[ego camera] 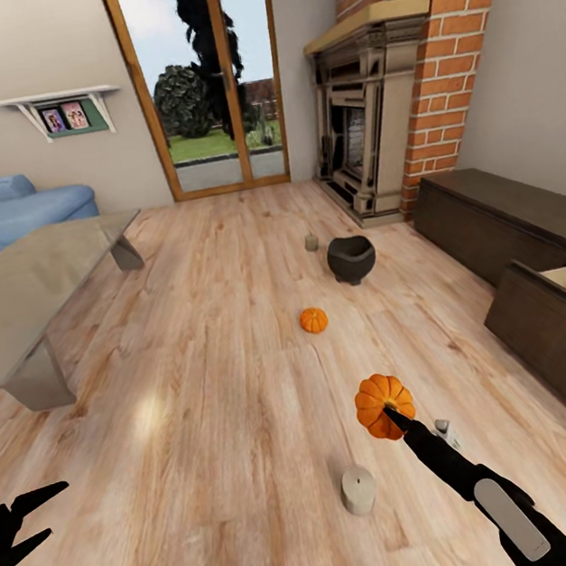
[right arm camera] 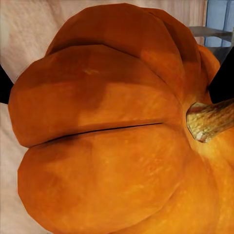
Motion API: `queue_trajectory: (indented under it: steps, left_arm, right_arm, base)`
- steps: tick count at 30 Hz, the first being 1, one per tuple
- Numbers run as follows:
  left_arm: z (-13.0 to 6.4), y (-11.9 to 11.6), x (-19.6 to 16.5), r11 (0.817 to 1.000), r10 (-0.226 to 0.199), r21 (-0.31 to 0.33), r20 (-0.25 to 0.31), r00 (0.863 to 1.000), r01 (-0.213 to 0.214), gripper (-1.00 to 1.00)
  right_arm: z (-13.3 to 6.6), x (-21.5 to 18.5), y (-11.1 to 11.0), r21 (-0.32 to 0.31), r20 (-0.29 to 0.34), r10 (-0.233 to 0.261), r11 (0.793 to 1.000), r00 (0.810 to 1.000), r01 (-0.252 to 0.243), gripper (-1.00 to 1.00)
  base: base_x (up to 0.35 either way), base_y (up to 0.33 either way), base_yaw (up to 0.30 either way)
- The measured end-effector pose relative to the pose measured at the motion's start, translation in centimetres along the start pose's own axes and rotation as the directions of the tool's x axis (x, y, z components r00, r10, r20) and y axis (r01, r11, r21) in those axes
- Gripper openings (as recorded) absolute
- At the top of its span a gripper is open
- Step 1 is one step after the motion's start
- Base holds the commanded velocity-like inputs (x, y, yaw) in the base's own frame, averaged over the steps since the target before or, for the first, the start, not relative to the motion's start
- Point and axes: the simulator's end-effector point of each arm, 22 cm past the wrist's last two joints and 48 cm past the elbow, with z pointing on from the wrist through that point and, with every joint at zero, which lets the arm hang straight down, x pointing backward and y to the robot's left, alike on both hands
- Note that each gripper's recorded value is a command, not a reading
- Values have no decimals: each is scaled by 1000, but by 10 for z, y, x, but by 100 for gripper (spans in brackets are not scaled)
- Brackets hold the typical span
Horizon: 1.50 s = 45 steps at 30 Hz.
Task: Place each of the two pumpkins and all three candles from the living room inside a cabinet in the living room (use any cabinet), then make sure every cabinet is closed, and position the cauldron so it is next to a table in the living room.
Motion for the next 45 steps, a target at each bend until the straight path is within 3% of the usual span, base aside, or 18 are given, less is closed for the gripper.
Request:
queue_trajectory:
  steps: [15,27,45]
  left_arm:
    - [-13,-15,-3,999,20,29,23,1000,-21,100]
    - [-10,-18,-2,1000,19,5,1,1000,-19,100]
    - [-17,-43,-9,1000,9,-19,-29,1000,-10,100]
  right_arm:
    - [-5,-12,25,-37,22,-17,999,1000,18,-100]
    - [-5,-14,28,-21,12,-12,1000,1000,12,-100]
    - [-8,-26,50,2,-2,0,1000,1000,0,-100]
  base:
    - [0,0,3]
    - [0,0,0]
    - [0,0,0]
